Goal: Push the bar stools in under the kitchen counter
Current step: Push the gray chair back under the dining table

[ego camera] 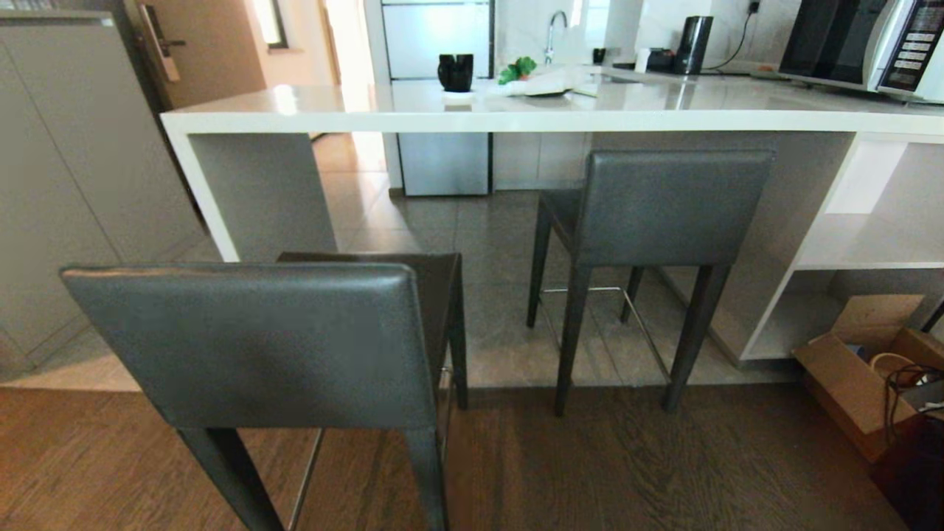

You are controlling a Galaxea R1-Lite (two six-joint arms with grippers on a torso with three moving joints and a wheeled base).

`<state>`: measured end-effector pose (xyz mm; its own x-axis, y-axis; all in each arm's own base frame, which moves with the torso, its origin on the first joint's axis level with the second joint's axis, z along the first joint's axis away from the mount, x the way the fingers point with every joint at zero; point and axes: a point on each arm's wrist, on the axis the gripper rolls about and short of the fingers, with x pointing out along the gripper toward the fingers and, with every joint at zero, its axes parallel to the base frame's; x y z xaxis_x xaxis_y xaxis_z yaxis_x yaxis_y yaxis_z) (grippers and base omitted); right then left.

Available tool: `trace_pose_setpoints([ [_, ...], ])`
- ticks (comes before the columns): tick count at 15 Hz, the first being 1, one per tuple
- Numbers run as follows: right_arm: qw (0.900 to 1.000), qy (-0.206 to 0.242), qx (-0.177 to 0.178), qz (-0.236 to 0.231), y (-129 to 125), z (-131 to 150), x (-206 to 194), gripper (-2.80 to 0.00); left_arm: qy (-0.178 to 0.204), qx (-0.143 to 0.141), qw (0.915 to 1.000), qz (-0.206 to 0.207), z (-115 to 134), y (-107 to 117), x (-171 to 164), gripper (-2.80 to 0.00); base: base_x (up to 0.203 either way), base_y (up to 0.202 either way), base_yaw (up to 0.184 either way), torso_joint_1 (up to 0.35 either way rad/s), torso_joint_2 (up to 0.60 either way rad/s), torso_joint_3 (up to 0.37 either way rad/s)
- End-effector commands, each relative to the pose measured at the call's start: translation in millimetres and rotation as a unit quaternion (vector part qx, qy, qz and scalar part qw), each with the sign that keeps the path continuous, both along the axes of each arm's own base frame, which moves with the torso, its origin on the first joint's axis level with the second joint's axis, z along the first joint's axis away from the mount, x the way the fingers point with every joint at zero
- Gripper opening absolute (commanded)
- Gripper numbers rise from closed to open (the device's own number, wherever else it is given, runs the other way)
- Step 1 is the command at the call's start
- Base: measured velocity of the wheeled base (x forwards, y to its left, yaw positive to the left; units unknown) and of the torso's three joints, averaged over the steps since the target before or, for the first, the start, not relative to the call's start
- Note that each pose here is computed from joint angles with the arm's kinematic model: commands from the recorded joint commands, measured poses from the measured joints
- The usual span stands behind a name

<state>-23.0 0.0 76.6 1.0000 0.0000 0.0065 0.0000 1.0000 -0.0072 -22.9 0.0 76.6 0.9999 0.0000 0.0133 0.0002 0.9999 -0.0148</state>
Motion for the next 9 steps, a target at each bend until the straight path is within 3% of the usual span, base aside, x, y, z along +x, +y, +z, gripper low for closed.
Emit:
trace_pose_setpoints([
  [1,1.0,0.001,0.0,0.0,0.0,-0.1,0.2,-2.8,0.001,0.0,1.0,0.001,-0.3,0.0,0.2,-2.8,0.0,0.199,-0.002,0.006,0.01,0.003],
  [9,1.0,0.001,0.001,0.0,0.0,0.1,0.1,-2.8,0.002,0.0,1.0,0.0,-0.5,0.0,0.2,-2.8,0.0,0.197,-0.001,0.003,0.0,0.002],
])
